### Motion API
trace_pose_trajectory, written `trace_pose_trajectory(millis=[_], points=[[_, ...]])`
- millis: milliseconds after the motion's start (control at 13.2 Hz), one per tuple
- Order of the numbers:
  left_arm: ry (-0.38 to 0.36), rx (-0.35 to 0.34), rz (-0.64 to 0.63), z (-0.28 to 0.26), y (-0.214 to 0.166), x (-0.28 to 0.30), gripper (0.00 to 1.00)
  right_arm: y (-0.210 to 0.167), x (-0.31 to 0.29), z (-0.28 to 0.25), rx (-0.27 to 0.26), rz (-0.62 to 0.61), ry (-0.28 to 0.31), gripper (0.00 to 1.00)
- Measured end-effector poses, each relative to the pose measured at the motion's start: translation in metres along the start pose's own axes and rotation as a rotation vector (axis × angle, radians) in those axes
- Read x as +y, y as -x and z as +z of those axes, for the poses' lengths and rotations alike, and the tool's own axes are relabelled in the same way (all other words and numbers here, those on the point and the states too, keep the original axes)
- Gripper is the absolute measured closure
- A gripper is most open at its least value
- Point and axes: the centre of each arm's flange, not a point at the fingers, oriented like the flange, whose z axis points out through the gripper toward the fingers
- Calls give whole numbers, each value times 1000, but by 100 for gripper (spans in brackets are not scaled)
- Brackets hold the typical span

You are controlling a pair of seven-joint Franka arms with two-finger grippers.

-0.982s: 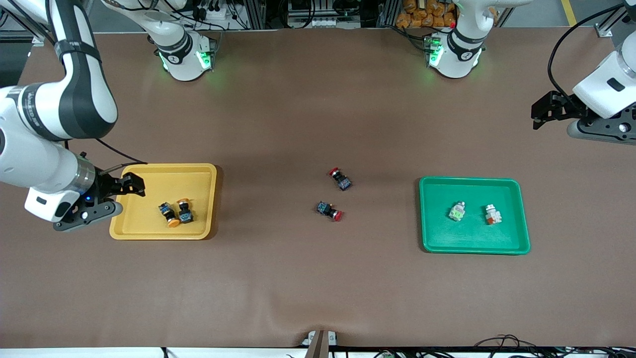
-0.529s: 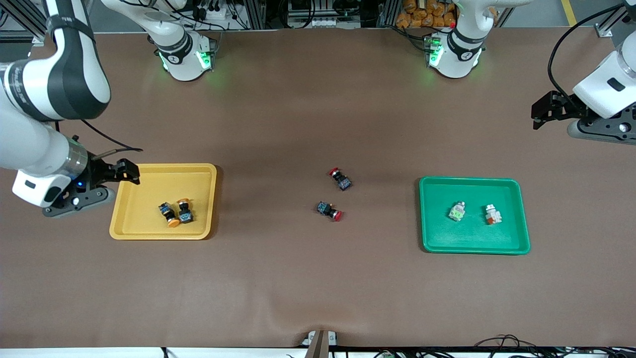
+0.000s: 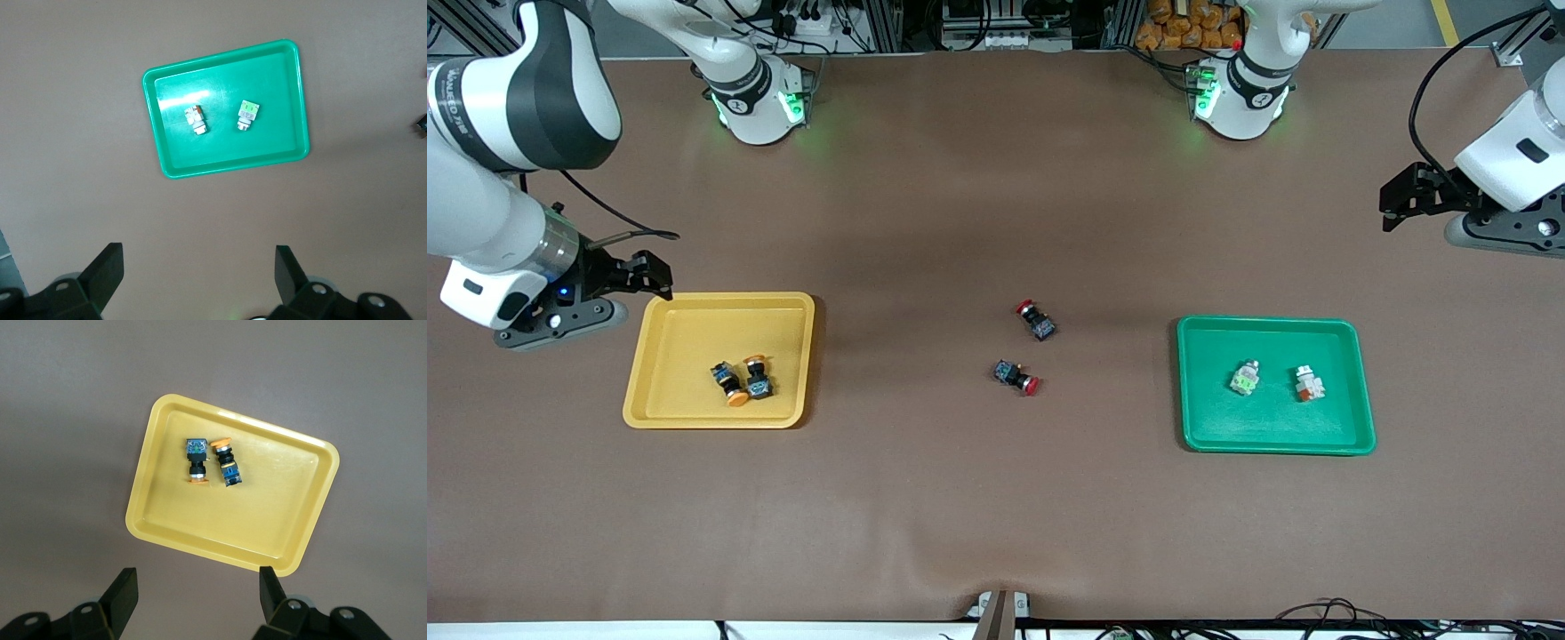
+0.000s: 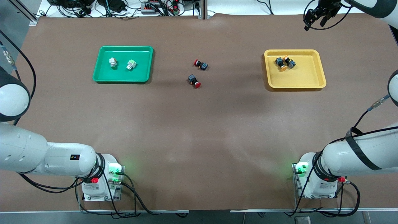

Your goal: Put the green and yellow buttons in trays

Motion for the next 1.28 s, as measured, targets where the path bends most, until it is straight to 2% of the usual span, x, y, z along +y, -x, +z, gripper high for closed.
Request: trace_pose_trajectory(millis=[378,831,1285], points=[[0,2,-1,-1,0,-1,0,11,-2,-35,53,9,15,18],[18,6,11,-2,-1,7,0,31,2,-90,87,94,24,18],[41,6,-34,-2,0,6,0,61,73,-96,84,206,23,18]])
